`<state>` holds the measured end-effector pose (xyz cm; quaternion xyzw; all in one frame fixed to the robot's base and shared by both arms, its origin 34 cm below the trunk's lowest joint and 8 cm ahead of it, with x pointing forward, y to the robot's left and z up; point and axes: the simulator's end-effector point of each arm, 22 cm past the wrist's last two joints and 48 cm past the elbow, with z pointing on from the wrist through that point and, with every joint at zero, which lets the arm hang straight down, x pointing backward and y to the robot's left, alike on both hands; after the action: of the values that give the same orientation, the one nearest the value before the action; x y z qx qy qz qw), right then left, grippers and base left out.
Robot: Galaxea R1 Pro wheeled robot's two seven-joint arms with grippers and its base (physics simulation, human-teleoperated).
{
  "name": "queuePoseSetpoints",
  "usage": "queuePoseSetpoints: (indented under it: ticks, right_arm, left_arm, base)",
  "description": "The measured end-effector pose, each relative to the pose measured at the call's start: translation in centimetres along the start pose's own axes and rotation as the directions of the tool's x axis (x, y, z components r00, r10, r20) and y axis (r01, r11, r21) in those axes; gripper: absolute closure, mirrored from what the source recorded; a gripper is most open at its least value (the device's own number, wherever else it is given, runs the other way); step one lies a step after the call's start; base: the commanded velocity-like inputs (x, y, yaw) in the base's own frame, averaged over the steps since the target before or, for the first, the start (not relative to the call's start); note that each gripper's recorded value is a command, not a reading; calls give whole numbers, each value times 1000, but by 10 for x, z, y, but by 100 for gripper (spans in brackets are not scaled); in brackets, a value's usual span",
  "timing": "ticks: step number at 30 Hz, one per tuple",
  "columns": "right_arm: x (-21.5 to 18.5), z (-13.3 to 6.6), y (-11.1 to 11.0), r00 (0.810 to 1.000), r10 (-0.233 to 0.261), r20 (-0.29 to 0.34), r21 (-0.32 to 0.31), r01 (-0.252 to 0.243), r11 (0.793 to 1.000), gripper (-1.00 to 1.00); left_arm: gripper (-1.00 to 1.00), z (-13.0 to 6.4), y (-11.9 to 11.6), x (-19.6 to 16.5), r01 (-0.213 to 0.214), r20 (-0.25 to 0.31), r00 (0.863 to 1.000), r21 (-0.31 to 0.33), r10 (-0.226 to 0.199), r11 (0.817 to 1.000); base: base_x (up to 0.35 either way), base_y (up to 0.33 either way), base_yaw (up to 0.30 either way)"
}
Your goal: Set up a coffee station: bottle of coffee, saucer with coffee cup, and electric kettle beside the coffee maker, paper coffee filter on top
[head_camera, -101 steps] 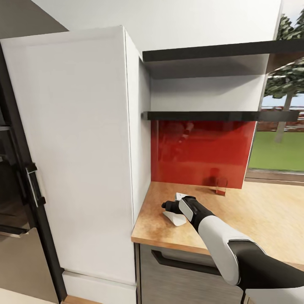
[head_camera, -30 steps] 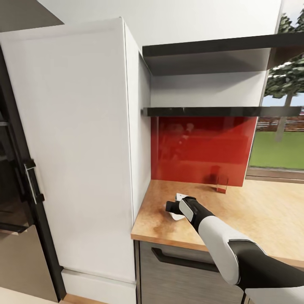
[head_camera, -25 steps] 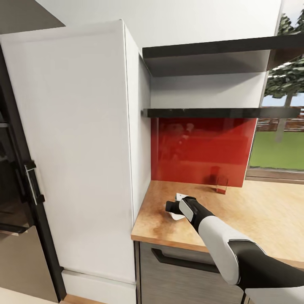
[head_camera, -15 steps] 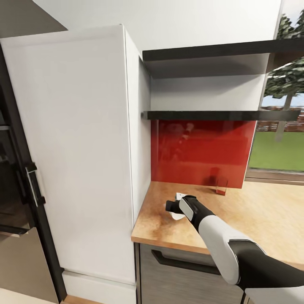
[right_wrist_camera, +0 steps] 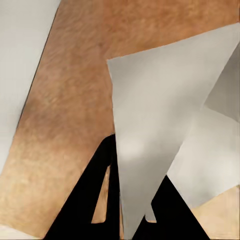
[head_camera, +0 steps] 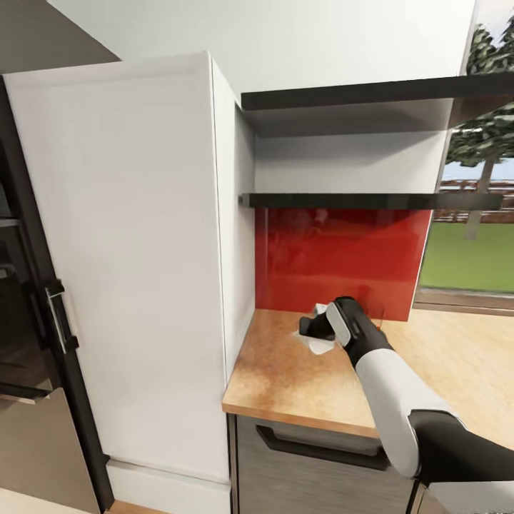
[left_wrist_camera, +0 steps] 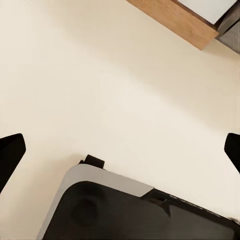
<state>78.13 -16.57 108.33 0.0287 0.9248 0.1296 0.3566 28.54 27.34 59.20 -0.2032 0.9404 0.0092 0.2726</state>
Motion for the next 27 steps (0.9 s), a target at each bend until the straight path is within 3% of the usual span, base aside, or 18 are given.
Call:
queuePoseSetpoints:
  ticks: [1, 3, 6, 13, 15, 20, 25, 27]
  right_arm:
    - [-16, -17, -14, 1000, 0, 21, 16, 0, 1000, 100]
    - [-25, -28, -19, 1000, 2, 29, 16, -2, 1000, 100]
    - [-48, -47, -20, 996, -2, 91, 12, 1, 1000, 100]
    - [-67, -66, -15, 991, -3, 136, -26, 7, 1000, 100]
    - [-82, -82, -11, 984, -20, 178, -76, 34, 997, 100]
    - [-110, -115, -44, 965, -66, 252, -20, 74, 997, 100]
    - [-118, -131, -48, 958, -88, 273, -51, 106, 993, 100]
    - [-128, -149, -54, 945, -117, 304, -59, 141, 988, 100]
  left_arm:
    - [-100, -1, 1, -1, 0, 0, 1000, -1, 0, 1000]
    - [-100, -3, 1, -1, 0, 0, 1000, -2, 0, 1000]
    - [-100, -7, 0, -2, 1, -1, 1000, -1, -1, 1000]
    - [-100, -14, 1, -5, 2, 0, 1000, -3, -2, 1000]
    - [-100, -16, 1, -6, 2, 1, 1000, -3, -2, 1000]
    - [-100, -21, 0, -7, 4, 2, 1000, -2, -4, 1000]
    - [-100, -26, 0, -9, 6, 3, 1000, -2, -6, 1000]
    - [-100, -28, -1, -9, 6, 2, 1000, -1, -6, 1000]
  base:
    - [0, 0, 0]
    - [0, 0, 0]
    - [0, 0, 0]
    - [0, 0, 0]
    - [0, 0, 0]
    - [0, 0, 0]
    - [0, 0, 0]
    - [0, 0, 0]
